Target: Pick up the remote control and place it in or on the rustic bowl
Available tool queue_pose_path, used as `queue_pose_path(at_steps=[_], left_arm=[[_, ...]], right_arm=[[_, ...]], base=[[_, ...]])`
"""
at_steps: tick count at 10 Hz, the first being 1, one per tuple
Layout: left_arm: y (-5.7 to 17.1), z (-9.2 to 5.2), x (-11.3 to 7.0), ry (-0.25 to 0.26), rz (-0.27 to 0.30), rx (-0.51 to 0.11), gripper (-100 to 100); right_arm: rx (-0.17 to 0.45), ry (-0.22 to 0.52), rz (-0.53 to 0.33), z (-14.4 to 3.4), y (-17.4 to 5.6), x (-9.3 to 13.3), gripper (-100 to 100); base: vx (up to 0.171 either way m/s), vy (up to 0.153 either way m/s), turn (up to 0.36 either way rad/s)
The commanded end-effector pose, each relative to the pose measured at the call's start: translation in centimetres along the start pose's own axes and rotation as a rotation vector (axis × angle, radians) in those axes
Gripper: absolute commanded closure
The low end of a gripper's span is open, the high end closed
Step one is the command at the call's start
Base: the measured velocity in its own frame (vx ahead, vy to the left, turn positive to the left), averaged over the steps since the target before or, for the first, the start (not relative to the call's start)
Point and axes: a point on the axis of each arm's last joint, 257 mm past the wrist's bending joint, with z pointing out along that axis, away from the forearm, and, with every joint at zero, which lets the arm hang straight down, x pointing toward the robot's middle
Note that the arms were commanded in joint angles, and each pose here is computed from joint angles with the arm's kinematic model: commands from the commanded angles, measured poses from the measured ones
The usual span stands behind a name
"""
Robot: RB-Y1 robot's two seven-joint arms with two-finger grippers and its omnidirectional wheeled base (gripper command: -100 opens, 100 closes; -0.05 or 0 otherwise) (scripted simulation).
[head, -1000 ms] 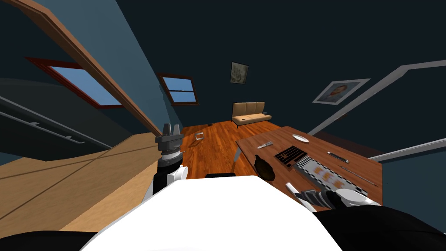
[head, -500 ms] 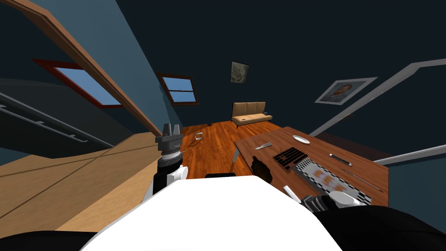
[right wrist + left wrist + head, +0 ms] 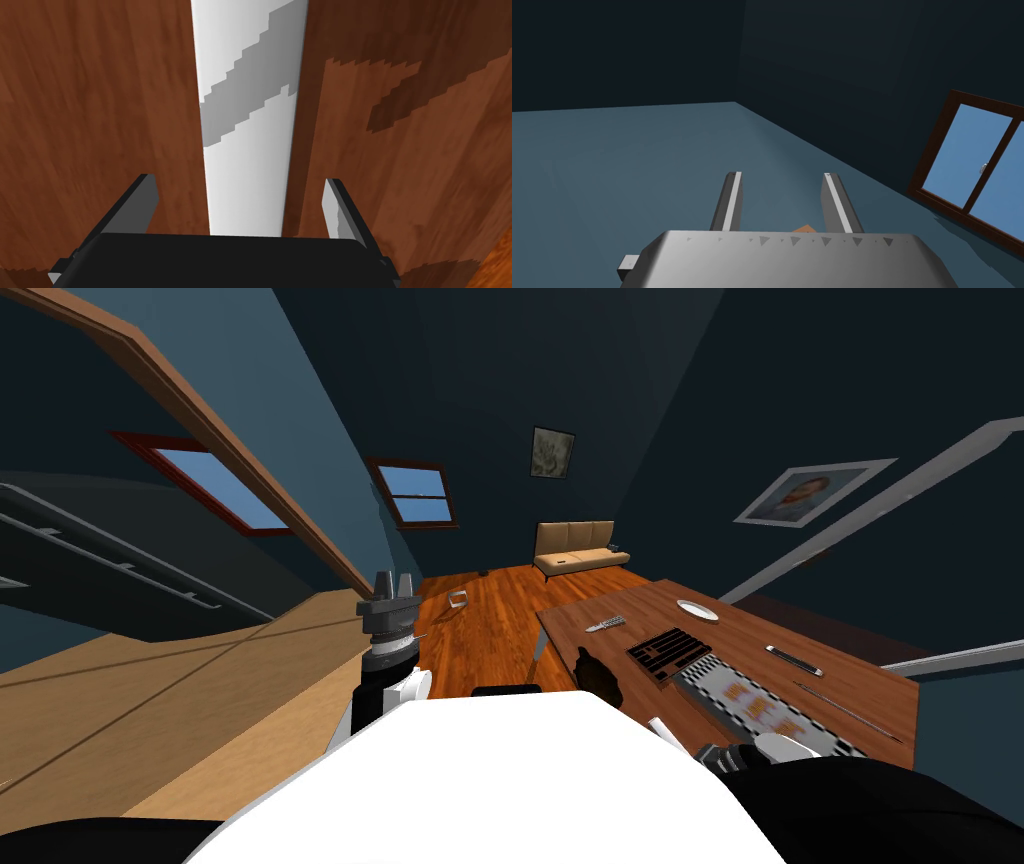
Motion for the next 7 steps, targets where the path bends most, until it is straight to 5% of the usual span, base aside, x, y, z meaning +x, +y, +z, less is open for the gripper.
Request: queue_pose_path(at_steps=[1,7], left_arm=[[0.0,0.0,0.0,0.0,0.0,0.0,0],[0.0,-0.01,-0.01,0.0,0.0,0.0,0]], right_arm=[[-0.004,-0.005,-0.001,0.32,0.47,0.23,-100],[-0.015,-0.054,0.049,0.69,1.42,-0.32,-100]], base=[[-0.044,-0.023,0.171],[-0.024,-0.01,0.062]])
